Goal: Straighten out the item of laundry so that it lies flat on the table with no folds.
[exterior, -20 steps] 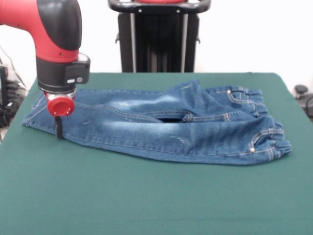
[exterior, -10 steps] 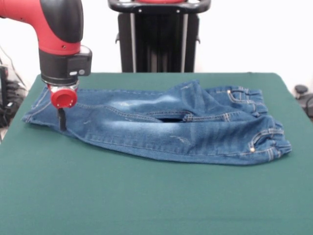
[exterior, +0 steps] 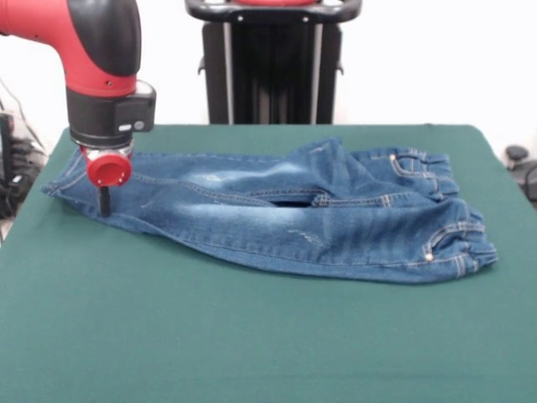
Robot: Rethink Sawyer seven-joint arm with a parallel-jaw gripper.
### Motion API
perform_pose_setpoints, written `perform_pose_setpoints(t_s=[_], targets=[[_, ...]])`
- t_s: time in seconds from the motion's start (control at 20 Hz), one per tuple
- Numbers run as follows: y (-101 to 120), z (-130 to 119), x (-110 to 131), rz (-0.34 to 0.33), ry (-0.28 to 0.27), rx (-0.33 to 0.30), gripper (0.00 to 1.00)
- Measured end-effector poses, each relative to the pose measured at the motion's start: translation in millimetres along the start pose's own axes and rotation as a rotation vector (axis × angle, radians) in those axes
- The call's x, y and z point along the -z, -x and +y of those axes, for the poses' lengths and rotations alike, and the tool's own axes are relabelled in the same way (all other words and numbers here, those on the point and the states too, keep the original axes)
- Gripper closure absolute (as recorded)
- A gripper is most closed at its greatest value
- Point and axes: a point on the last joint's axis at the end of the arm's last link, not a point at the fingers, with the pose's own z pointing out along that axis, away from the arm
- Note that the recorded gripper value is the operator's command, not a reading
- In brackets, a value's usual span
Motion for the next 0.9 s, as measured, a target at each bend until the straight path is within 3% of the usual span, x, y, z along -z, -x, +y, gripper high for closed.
perform_pose_setpoints(t_s=[0.65,0.8,0.9], targets=[[0.5,0.4,-1.3,-0.005,0.004,0.006,1.00],[0.3,2.2,-2.6,-0.037,-0.002,0.047,1.00],[-4.0,7.3,-3.1,-0.088,-0.017,0.121,1.00]])
